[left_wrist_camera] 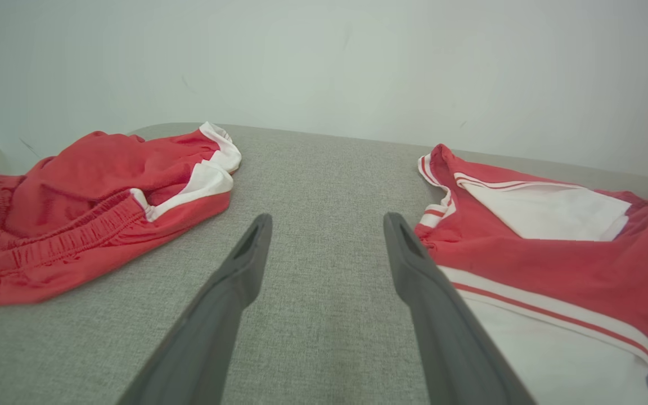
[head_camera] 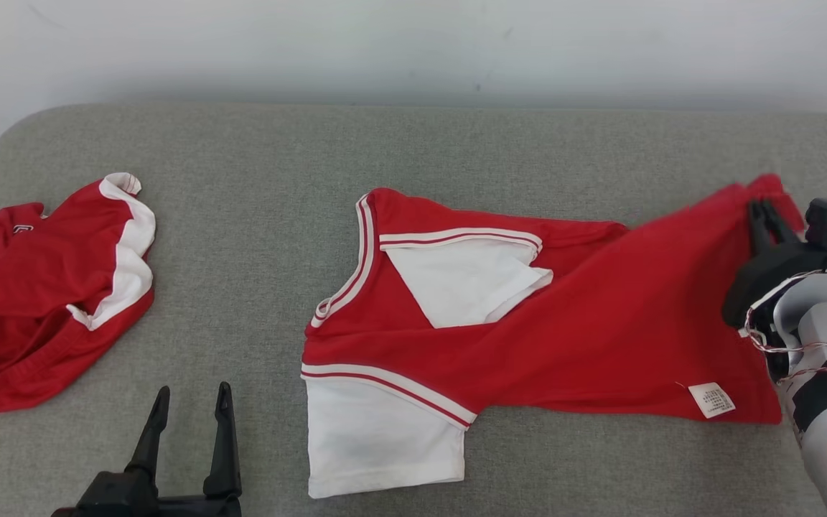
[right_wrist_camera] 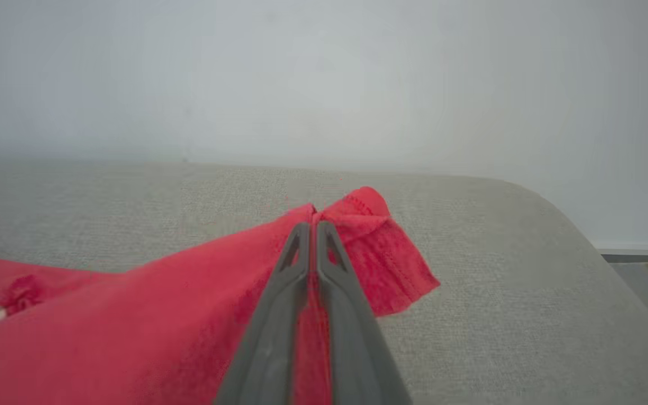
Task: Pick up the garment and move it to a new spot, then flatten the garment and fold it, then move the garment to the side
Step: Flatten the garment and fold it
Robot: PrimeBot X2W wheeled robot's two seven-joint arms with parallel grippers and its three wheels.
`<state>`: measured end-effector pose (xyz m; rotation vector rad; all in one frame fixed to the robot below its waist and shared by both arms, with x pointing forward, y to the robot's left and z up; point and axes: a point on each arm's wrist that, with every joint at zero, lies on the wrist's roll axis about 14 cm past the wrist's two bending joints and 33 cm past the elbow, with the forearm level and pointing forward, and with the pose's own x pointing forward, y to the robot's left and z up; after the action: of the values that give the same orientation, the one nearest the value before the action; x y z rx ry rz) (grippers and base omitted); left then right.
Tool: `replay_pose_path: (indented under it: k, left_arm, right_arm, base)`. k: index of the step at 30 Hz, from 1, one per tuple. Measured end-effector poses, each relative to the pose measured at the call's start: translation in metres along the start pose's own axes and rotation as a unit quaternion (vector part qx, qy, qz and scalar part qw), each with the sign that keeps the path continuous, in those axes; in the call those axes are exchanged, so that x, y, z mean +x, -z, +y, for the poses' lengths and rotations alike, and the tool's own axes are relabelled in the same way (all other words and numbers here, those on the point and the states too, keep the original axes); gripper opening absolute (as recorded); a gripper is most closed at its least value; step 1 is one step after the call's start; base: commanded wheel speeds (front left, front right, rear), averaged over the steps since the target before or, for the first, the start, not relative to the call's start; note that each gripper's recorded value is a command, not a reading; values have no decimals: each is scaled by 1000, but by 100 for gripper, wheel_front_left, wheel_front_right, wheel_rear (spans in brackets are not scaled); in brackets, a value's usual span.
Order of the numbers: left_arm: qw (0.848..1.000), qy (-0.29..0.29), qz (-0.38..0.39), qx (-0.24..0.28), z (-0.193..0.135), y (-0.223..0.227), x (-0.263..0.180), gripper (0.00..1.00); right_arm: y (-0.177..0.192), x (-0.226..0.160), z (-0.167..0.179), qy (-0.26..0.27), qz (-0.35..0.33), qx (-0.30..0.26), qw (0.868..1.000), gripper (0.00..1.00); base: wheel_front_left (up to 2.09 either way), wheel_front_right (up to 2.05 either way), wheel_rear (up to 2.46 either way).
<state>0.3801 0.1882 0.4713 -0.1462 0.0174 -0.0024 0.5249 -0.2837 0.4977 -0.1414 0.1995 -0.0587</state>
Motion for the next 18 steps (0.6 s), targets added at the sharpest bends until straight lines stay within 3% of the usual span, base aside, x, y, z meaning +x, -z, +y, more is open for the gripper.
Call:
replay_pose_path:
  k: [10, 18]
  left_arm:
    - [1000, -4, -7, -1, 2, -5, -5, 100]
    - [1000, 4, -15, 2, -2, -10, -4, 100]
  right_arm:
    - [1, -17, -12, 17, -13, 24, 999, 100]
    - [-13, -56, -33, 34, -87, 46, 995, 100]
  base:
    - [0, 0, 0]
    - [0, 0, 0]
